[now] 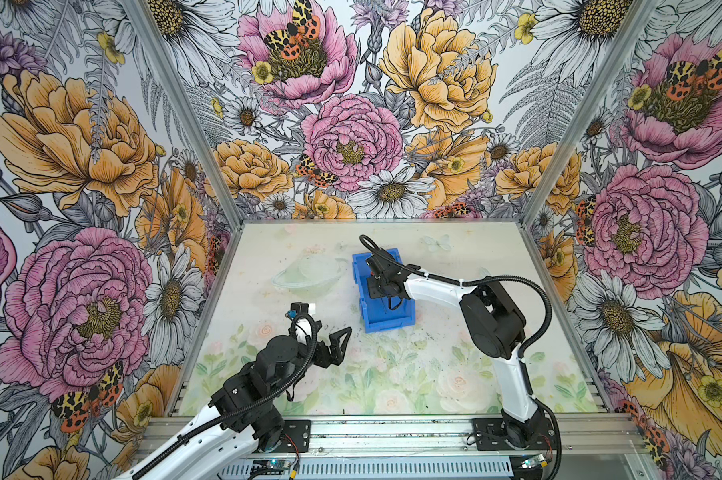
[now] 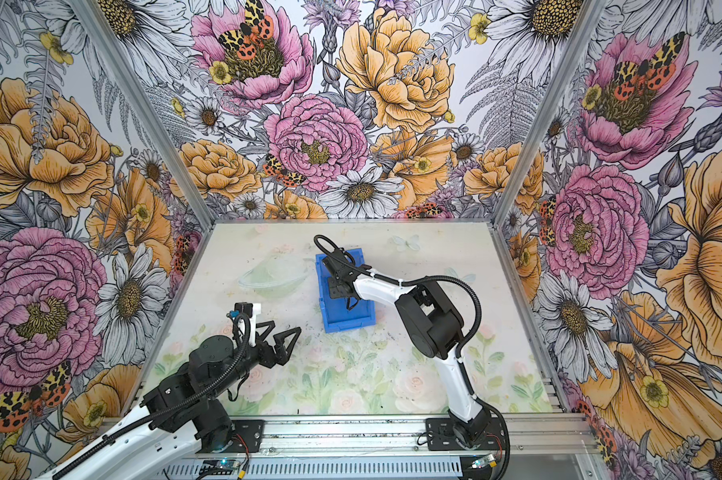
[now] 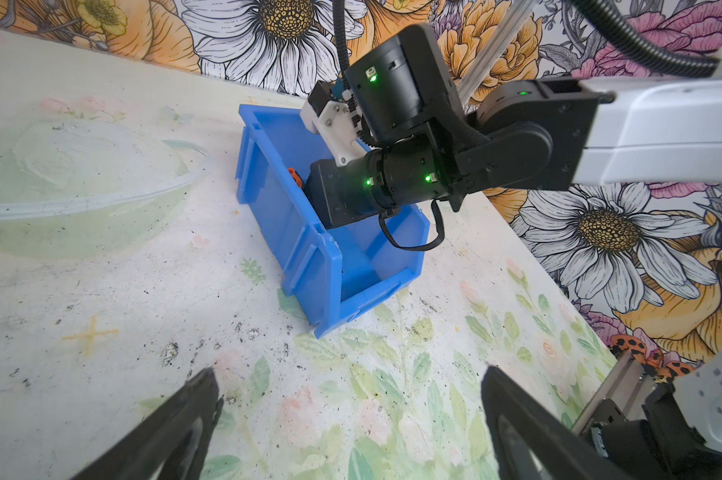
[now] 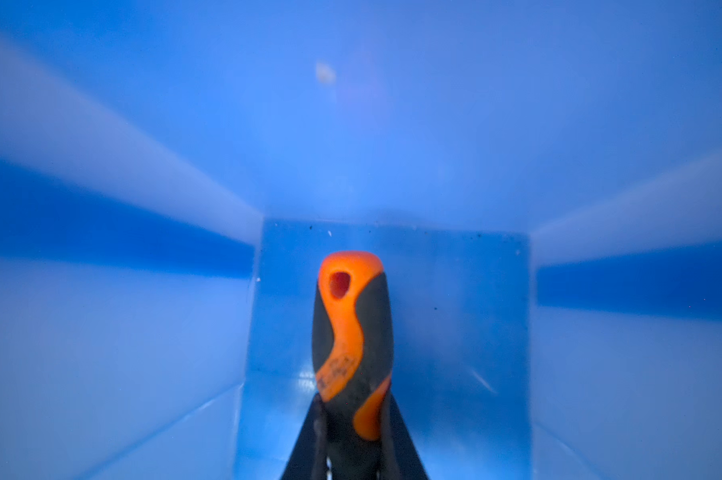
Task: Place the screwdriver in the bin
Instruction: 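Lift the screwdriver with the right gripper and carry it over the blue bin, then lower the screwdriver into the blue bin and open the right gripper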
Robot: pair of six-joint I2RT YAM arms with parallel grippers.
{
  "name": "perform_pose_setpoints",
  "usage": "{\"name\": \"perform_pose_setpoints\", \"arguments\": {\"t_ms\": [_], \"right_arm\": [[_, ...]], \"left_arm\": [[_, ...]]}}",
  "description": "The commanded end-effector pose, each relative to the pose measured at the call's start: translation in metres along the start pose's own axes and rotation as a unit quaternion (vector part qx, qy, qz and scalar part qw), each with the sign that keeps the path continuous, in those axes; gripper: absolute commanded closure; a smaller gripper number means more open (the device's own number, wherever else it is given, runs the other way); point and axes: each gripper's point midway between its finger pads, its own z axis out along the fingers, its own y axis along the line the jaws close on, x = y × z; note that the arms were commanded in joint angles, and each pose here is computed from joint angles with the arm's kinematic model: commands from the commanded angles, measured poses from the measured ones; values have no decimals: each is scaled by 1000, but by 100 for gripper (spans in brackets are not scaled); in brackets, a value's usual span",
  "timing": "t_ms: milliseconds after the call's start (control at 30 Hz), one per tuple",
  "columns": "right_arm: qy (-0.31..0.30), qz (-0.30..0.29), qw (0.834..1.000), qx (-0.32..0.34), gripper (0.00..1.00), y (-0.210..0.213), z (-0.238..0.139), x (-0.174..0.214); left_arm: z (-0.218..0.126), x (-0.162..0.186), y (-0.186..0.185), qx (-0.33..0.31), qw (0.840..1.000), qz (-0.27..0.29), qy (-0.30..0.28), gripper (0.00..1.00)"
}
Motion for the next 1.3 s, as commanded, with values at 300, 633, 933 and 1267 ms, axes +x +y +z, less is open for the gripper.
{"name": "perform_pose_setpoints", "arguments": {"t_ms": [300, 633, 933, 1267], "right_arm": [[-1, 9, 1000, 1, 86, 3, 15, -5], [-35, -6, 999, 2, 58, 5, -7, -28], [-96, -28, 995, -10, 47, 13, -60, -67], [-105, -17, 994, -7, 46, 11, -77, -65]], "left_arm": [[-5, -8, 2, 6, 1000, -6, -17, 1], [-6, -10, 6, 4, 1000, -9, -25, 1], [-8, -15, 8, 3, 999, -9, -33, 1], [-14, -16, 9, 8, 999, -15, -46, 1]]}}
